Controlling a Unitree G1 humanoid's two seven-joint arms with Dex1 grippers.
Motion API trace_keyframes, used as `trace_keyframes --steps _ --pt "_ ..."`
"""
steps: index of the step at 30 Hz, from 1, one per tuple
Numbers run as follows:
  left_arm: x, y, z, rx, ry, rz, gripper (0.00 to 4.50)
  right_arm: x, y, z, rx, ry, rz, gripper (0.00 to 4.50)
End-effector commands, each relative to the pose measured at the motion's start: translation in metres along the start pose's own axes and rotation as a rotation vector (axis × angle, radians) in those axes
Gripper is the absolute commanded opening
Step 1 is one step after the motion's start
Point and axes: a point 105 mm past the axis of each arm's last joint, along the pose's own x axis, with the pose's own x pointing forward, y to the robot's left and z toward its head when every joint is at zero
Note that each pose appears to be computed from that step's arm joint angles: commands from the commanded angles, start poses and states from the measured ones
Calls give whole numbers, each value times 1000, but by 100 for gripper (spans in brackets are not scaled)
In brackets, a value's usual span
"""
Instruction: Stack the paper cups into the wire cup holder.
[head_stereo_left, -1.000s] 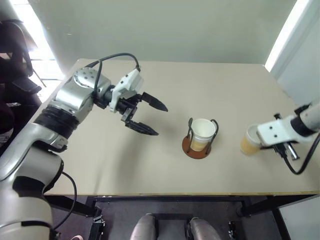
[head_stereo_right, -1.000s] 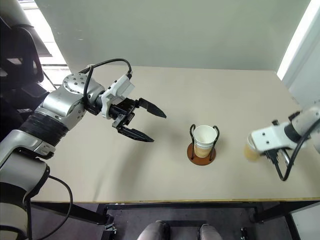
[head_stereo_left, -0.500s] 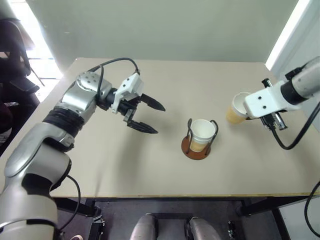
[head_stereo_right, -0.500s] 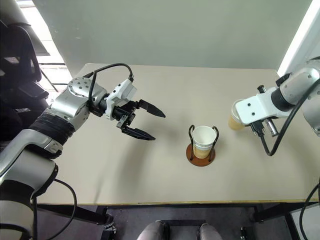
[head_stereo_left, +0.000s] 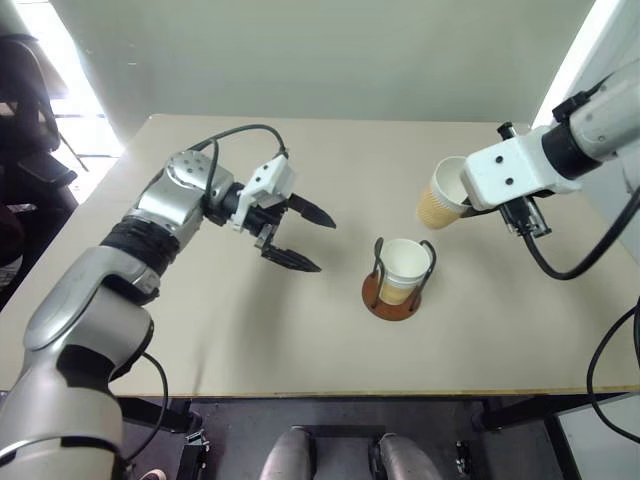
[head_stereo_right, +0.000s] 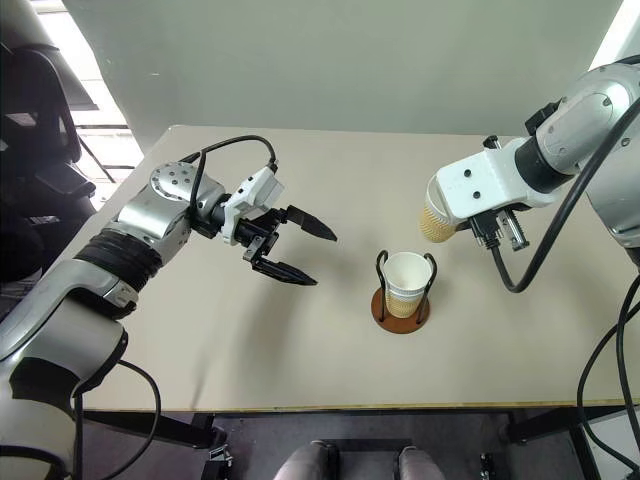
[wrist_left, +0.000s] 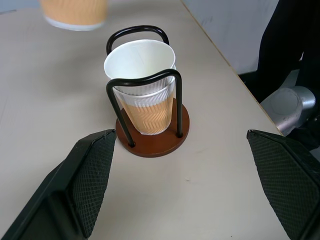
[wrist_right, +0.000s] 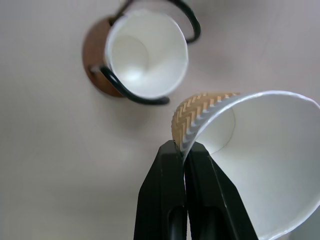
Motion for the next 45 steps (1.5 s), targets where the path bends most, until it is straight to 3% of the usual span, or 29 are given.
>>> trace_keyframes --steps 1,11,31,34,39,45 --pt "-2 -5 10 36 -28 -34 450 -1 7 11 -7 -35 29 5" --pt "-3 -11 17 40 -55 -61 450 20 25 24 19 -111 131 5" --pt "-2 -18 20 43 -58 -82 450 42 13 28 -35 -123 123 5" --pt "-2 -17 20 39 -61 -78 450 44 14 28 -27 -126 125 58" --pt "-2 -18 18 34 -66 -77 450 43 12 33 6 -166 116 218" --pt "-3 -20 15 25 -81 -72 450 24 1 34 102 -225 47 218"
